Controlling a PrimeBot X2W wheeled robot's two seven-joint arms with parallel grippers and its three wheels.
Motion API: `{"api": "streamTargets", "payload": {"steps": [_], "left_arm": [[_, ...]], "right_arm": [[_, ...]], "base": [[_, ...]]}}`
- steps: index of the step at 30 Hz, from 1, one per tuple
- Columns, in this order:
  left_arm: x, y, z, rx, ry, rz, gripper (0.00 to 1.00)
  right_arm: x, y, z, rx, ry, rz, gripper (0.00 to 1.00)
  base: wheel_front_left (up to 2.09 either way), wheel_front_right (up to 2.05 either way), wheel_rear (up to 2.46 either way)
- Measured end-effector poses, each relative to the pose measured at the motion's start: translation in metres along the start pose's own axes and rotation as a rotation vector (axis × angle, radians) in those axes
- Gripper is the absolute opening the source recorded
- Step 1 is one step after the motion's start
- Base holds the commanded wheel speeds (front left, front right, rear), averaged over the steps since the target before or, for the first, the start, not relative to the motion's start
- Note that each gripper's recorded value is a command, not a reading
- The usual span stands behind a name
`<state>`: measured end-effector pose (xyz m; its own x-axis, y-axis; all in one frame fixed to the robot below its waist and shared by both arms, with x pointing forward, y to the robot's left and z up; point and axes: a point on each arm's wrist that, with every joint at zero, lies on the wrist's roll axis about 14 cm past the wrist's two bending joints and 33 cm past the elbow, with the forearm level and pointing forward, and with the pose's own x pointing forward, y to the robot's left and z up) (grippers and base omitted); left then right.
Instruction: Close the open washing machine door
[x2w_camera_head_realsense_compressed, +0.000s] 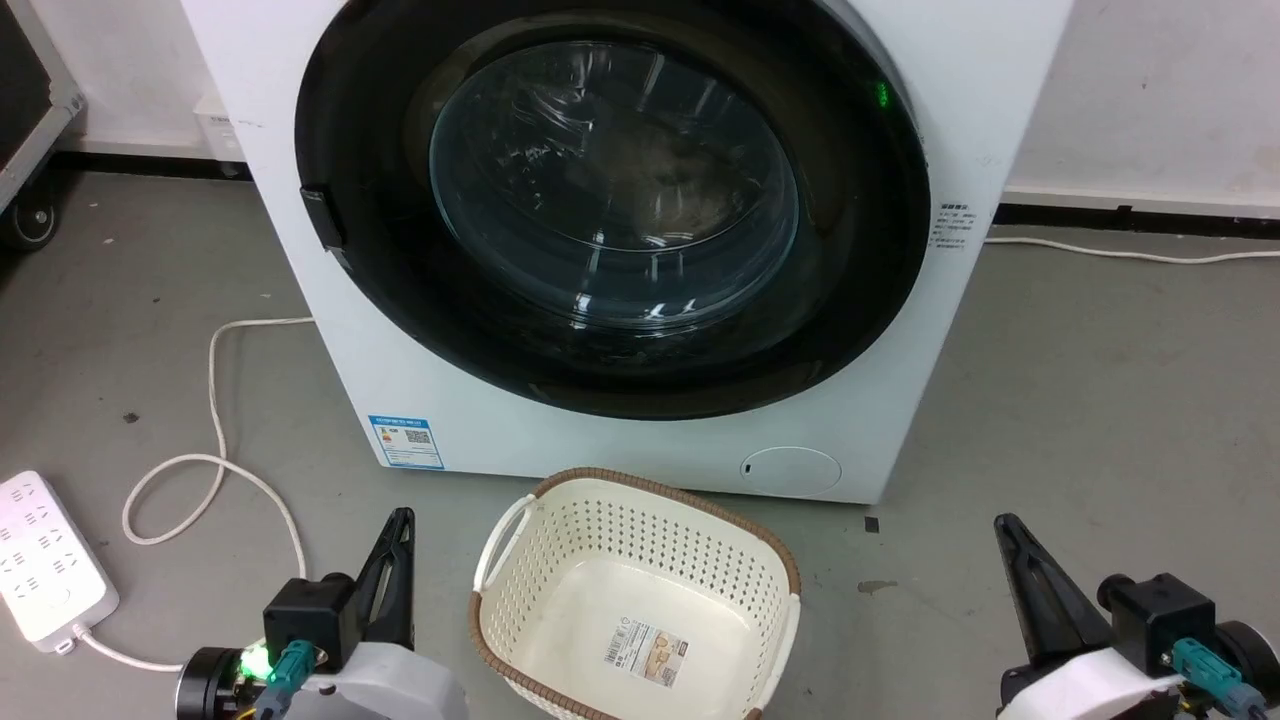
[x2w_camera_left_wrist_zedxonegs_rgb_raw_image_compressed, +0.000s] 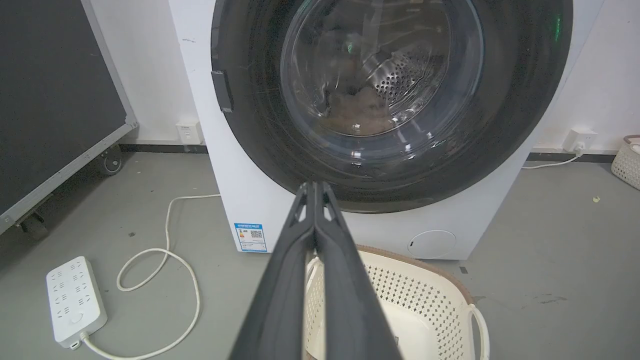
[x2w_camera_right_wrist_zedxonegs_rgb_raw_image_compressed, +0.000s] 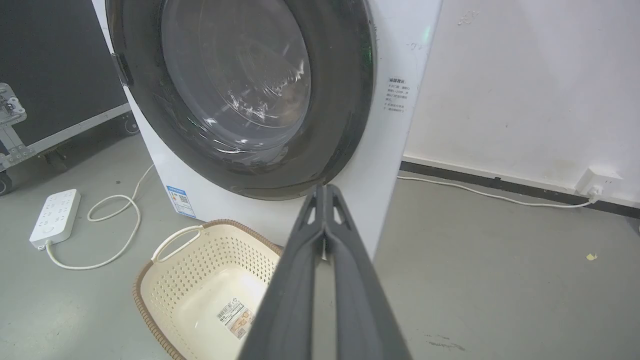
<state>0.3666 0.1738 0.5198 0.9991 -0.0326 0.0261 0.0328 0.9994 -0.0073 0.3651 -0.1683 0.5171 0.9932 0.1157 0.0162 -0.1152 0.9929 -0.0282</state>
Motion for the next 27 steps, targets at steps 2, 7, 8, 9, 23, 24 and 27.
{"api": "streamTargets", "payload": {"steps": [2,7,8,9,23,24,27], "left_arm": [[0.0003,-0.0001,0.0002,0.002,0.001,0.001,0.0],[0.001,0.0,0.0015,0.006,0.003,0.002,0.0],[0.0012,0.0,0.002,0.007,0.001,0.002,0.0],[0.0013,-0.0001,0.0018,0.008,0.004,0.003,0.0],[0.0032,0.0012,0.0033,0.025,0.016,0.013,0.0],[0.0033,0.001,0.0034,0.027,0.017,0.012,0.0],[0.0037,0.0008,0.0035,0.027,0.021,0.013,0.0]], "right_arm": [[0.0006,0.0001,0.0008,0.0,-0.001,0.0,0.0],[0.0008,0.0006,0.0012,0.0,0.003,0.001,0.0],[0.0008,0.0007,0.001,-0.001,0.006,0.001,0.0],[0.0009,0.0007,0.0007,-0.001,0.009,0.001,0.0],[0.0014,0.0027,0.0012,-0.01,0.023,0.007,0.0],[0.0014,0.0028,0.0013,-0.01,0.023,0.007,0.0],[0.0014,0.0033,0.0006,-0.01,0.03,0.008,0.0]], "base": [[0.0,0.0,0.0],[0.0,0.0,0.0],[0.0,0.0,0.0],[0.0,0.0,0.0],[0.0,0.0,0.0],[0.0,0.0,0.0],[0.0,0.0,0.0]]}}
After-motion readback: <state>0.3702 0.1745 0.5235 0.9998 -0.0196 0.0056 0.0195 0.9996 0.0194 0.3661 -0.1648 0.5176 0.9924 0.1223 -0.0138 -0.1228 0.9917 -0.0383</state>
